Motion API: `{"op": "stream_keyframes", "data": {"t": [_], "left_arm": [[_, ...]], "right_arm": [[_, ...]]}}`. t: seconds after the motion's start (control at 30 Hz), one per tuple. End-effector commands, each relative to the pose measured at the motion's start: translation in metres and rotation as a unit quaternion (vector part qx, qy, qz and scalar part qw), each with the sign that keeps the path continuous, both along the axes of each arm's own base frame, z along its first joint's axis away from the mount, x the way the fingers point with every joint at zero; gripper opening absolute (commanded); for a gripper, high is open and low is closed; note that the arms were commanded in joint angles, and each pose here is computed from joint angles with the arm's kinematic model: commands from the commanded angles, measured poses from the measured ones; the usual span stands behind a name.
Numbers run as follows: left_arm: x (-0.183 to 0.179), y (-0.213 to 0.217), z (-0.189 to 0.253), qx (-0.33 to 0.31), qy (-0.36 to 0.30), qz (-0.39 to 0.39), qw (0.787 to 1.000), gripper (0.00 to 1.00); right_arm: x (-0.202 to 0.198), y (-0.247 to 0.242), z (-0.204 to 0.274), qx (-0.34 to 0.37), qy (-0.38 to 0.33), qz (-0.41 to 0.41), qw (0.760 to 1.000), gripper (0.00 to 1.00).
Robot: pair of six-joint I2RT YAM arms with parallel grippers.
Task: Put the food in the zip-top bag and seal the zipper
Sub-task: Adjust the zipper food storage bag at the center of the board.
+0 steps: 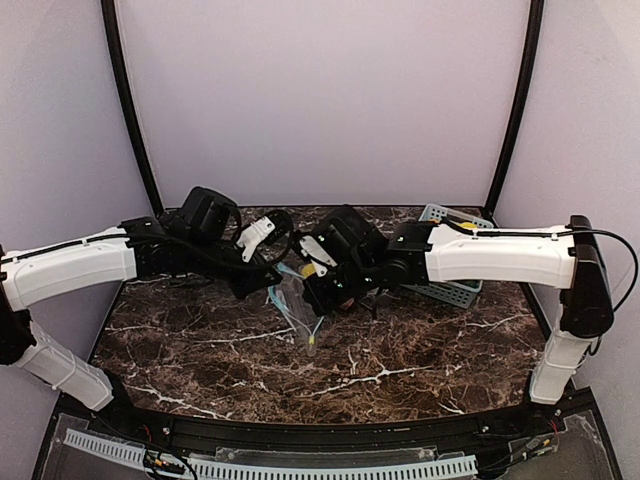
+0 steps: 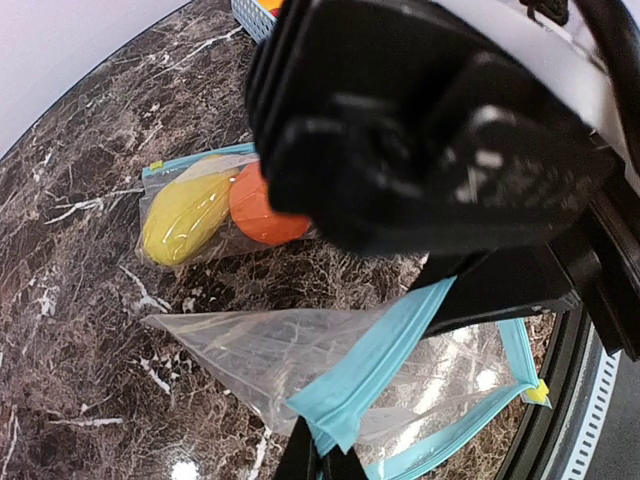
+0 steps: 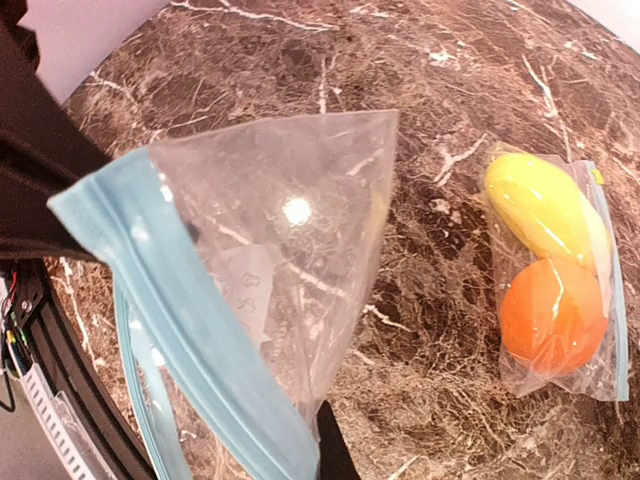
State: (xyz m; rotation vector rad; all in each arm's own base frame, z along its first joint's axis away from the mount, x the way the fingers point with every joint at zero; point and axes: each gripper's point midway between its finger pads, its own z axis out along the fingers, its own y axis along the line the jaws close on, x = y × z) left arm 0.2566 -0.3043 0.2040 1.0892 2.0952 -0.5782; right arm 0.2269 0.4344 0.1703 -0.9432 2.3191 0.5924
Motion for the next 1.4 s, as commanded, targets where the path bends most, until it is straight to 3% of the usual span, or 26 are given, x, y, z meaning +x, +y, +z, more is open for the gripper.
{"op": "stream_keyframes", "data": {"t": [0.0, 0.27, 0.4, 0.47, 0.53, 0.63, 0.87, 1.07, 1.13, 1.2, 1.27, 1.37], "left_arm": [[-0.001, 0.013, -0.013, -0.005, 0.057, 0.071, 0.996, 0.01], [-0.006, 0.003, -0.023, -0.065, 0.136, 0.12, 0.981, 0.01], [-0.009, 0.001, -0.023, -0.101, 0.16, 0.138, 0.972, 0.01], [-0.01, -0.001, -0.023, -0.121, 0.17, 0.144, 0.967, 0.01], [-0.013, 0.002, -0.028, -0.127, 0.181, 0.157, 0.963, 0.01], [-0.019, 0.012, -0.04, -0.127, 0.194, 0.177, 0.957, 0.01], [-0.04, 0.023, -0.061, -0.105, 0.214, 0.159, 0.958, 0.01], [-0.032, 0.03, -0.043, -0.053, 0.167, 0.144, 0.974, 0.21], [-0.022, 0.031, -0.026, -0.043, 0.133, 0.143, 0.98, 0.36], [-0.017, 0.033, -0.018, -0.029, 0.111, 0.137, 0.984, 0.59], [-0.015, 0.031, -0.012, -0.021, 0.092, 0.117, 0.989, 0.69], [-0.015, 0.029, -0.011, -0.011, 0.085, 0.101, 0.991, 0.73]], "right_arm": [[0.021, -0.023, 0.009, -0.017, -0.022, -0.089, 0.996, 0.01], [0.035, -0.018, 0.003, -0.003, -0.057, -0.108, 0.992, 0.37], [0.035, -0.012, -0.01, -0.004, -0.057, -0.098, 0.994, 0.4], [0.036, -0.012, -0.02, -0.01, -0.052, -0.102, 0.993, 0.37], [0.037, -0.015, -0.028, -0.018, -0.05, -0.111, 0.992, 0.17], [0.035, -0.014, -0.029, -0.009, -0.049, -0.104, 0.993, 0.0], [0.005, 0.015, -0.009, 0.046, -0.059, 0.04, 0.996, 0.0], [-0.013, 0.027, -0.009, 0.014, -0.078, 0.098, 0.992, 0.0], [-0.015, 0.027, -0.013, 0.002, -0.079, 0.099, 0.992, 0.0], [-0.017, 0.027, -0.017, -0.008, -0.076, 0.099, 0.992, 0.0], [-0.019, 0.026, -0.018, -0.011, -0.075, 0.098, 0.992, 0.0], [-0.021, 0.027, -0.015, -0.007, -0.075, 0.1, 0.992, 0.0]]}}
